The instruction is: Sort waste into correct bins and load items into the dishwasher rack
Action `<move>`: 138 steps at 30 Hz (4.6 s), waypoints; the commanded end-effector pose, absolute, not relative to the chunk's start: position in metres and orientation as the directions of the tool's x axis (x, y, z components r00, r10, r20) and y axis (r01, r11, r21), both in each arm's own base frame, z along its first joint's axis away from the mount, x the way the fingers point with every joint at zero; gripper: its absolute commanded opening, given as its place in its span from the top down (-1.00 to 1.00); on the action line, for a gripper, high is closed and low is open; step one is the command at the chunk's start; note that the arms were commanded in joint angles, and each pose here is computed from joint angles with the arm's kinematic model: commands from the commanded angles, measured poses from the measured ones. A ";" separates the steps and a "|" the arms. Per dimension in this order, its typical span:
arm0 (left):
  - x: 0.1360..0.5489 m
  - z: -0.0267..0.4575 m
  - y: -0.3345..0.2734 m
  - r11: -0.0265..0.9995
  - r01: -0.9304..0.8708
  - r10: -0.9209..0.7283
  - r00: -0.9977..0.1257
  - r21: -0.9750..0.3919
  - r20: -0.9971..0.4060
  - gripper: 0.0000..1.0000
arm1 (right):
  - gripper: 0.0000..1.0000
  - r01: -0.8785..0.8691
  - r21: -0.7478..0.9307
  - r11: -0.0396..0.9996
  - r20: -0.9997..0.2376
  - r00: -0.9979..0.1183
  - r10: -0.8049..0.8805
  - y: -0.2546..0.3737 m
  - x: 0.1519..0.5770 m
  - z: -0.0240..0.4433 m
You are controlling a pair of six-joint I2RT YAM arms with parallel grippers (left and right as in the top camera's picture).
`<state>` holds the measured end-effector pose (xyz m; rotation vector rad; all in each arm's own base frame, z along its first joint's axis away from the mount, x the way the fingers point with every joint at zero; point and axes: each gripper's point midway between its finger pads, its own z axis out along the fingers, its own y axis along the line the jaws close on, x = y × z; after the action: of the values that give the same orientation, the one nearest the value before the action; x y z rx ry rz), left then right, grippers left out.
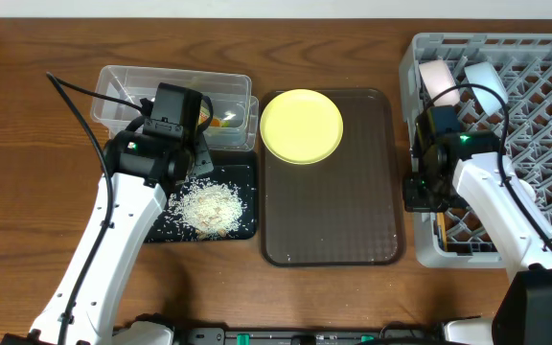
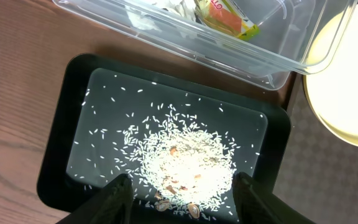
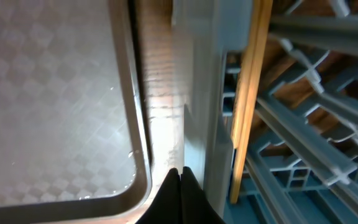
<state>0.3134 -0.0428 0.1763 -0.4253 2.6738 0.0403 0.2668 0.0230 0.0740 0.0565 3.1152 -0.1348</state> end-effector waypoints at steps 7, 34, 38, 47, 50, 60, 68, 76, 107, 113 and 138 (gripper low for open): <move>0.315 0.177 -0.041 0.950 -0.312 -0.297 -0.855 -0.036 -0.426 -0.10 | 0.47 -0.211 0.274 0.938 -0.282 -0.950 -0.131 0.102 0.325 0.098; 0.315 0.177 -0.041 0.949 -0.312 -0.297 -0.855 -0.036 -0.425 -0.10 | 0.30 0.035 0.266 0.963 -0.455 -0.876 0.157 0.169 0.429 0.003; 0.315 0.177 -0.041 0.950 -0.312 -0.297 -0.855 -0.036 -0.425 -0.10 | 0.63 0.075 0.270 0.960 -0.421 -0.888 0.188 0.167 0.426 -0.010; 0.315 0.177 -0.041 0.950 -0.312 -0.297 -0.855 -0.035 -0.425 -0.10 | 0.98 -0.015 0.237 0.971 -0.526 -0.843 0.115 0.147 0.437 0.044; 0.315 0.177 -0.041 0.950 -0.312 -0.297 -0.855 -0.035 -0.425 -0.11 | 0.98 -0.018 0.179 0.984 -0.581 -0.809 0.091 0.120 0.435 0.083; 0.315 0.177 -0.041 0.950 -0.312 -0.297 -0.855 -0.036 -0.425 -0.10 | 0.98 0.160 -0.215 0.963 -0.760 -0.647 -0.062 -0.006 0.403 0.216; 0.315 0.177 -0.041 0.950 -0.312 -0.297 -0.855 -0.036 -0.426 -0.11 | 0.98 0.314 -0.525 0.791 -0.718 -0.663 -0.213 -0.087 0.367 0.272; 0.315 0.177 -0.041 0.950 -0.312 -0.297 -0.855 -0.036 -0.425 -0.11 | 0.98 0.300 -0.719 0.627 -0.533 -0.817 -0.221 -0.130 0.340 0.260; 0.315 0.177 -0.041 0.949 -0.312 -0.297 -0.855 -0.036 -0.426 -0.11 | 0.98 0.304 -0.741 0.599 -0.540 -0.800 -0.262 -0.134 0.351 0.272; 0.315 0.177 -0.041 0.949 -0.312 -0.297 -0.855 -0.036 -0.426 -0.11 | 0.98 0.247 -0.738 0.628 -0.490 -0.836 -0.246 -0.131 0.349 0.249; 0.315 0.177 -0.041 0.950 -0.311 -0.296 -0.855 -0.035 -0.426 -0.27 | 0.15 0.063 -0.228 0.972 -0.690 -0.714 -0.116 -0.038 0.386 0.207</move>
<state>0.3135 -0.0428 0.1761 -0.4217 2.6748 0.0413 0.3830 -0.0594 0.1937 -0.0278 2.3918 -0.5035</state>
